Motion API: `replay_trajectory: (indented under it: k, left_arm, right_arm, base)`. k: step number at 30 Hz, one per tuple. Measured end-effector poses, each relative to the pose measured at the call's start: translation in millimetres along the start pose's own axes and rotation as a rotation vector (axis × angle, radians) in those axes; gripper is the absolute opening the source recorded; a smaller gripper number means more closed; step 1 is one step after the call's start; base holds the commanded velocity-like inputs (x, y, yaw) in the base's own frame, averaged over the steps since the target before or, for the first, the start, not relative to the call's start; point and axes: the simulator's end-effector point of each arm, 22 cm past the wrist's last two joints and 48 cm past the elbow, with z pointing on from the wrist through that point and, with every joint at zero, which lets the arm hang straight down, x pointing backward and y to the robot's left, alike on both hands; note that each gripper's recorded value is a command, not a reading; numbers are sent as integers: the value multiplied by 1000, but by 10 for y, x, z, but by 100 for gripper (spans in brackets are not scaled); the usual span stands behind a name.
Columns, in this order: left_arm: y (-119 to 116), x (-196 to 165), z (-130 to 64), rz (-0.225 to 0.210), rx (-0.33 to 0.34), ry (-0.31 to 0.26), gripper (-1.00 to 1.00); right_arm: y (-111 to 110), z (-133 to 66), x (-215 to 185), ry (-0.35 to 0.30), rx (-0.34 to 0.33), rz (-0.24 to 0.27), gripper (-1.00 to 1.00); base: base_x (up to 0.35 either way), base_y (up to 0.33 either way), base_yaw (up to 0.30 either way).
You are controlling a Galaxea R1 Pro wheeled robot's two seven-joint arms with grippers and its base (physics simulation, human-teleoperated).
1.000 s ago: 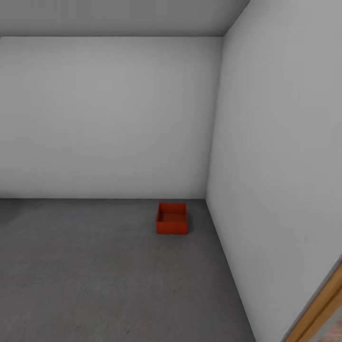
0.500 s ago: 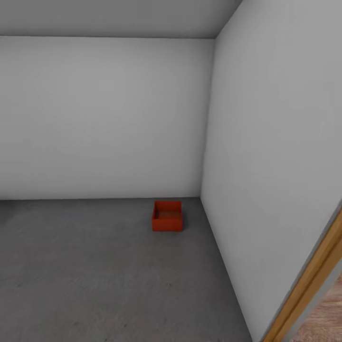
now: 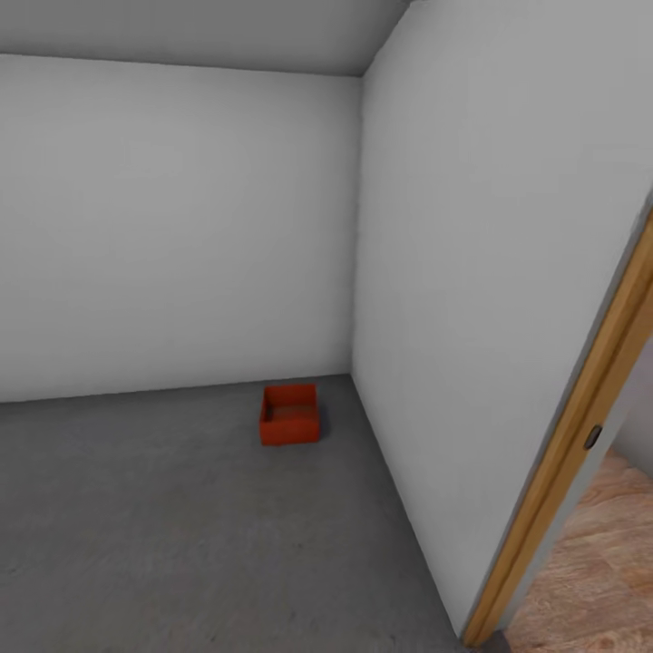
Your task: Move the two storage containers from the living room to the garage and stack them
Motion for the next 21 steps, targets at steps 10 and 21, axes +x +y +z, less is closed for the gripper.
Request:
replay_trajectory:
  k: [10, 21]
  left_arm:
    - [-86, 19, 1, -3, 11, 7, 100]
    - [-128, 8, 3, -4, 22, 4, 100]
  right_arm:
    - [0, 0, 0, 0, 0, 0, 100]
    - [1, 0, 0, 0, 0, 0, 100]
  base:
    - [0, 0, -213]
    - [0, 0, -131]
